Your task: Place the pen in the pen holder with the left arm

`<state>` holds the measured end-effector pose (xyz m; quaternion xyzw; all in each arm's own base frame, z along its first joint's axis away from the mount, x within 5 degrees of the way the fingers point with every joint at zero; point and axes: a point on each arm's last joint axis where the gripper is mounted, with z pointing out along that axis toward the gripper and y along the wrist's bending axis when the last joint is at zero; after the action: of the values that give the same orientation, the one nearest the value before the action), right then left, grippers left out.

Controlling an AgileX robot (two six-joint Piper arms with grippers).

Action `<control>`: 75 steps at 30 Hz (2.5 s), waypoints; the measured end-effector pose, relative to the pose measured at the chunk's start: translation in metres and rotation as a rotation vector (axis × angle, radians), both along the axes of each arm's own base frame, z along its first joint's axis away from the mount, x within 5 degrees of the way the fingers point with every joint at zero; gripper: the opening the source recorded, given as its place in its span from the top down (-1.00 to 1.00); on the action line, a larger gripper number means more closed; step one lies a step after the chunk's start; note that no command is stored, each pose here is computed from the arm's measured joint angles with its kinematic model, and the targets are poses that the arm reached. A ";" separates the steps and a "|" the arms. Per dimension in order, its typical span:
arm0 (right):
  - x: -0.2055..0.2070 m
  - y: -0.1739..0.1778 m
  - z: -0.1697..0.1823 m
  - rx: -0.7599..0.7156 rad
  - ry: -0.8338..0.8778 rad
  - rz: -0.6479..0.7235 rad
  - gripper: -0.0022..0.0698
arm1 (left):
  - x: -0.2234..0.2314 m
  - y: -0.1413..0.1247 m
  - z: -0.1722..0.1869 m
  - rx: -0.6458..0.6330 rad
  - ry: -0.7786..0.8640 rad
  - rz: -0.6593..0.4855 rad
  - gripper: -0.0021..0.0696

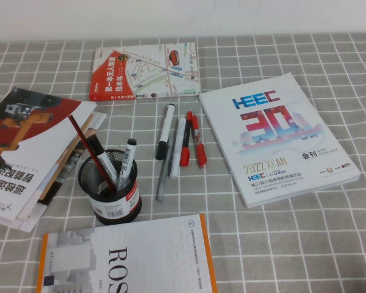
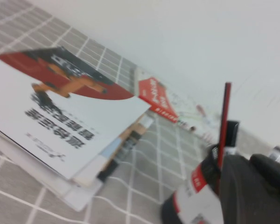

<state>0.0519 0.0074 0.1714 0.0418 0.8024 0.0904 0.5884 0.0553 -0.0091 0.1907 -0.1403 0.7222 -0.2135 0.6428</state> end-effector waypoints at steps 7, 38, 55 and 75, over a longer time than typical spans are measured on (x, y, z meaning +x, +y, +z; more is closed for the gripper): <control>0.000 0.000 0.000 0.000 0.000 0.000 0.98 | 0.000 0.000 0.001 -0.074 -0.001 0.003 0.94; 0.000 0.000 0.000 0.000 0.000 0.000 0.98 | 0.155 -0.031 0.130 0.298 0.705 -0.352 0.94; 0.000 0.000 0.000 0.000 0.000 0.000 0.98 | 0.296 -0.125 0.163 0.597 0.828 -0.635 0.94; 0.000 0.000 0.000 0.000 0.000 0.000 0.98 | 0.360 -0.194 0.091 0.691 0.930 -0.760 0.94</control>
<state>0.0519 0.0074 0.1714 0.0418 0.8024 0.0904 0.5884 0.4150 -0.2033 0.2813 0.2586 0.9483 -0.0992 0.1550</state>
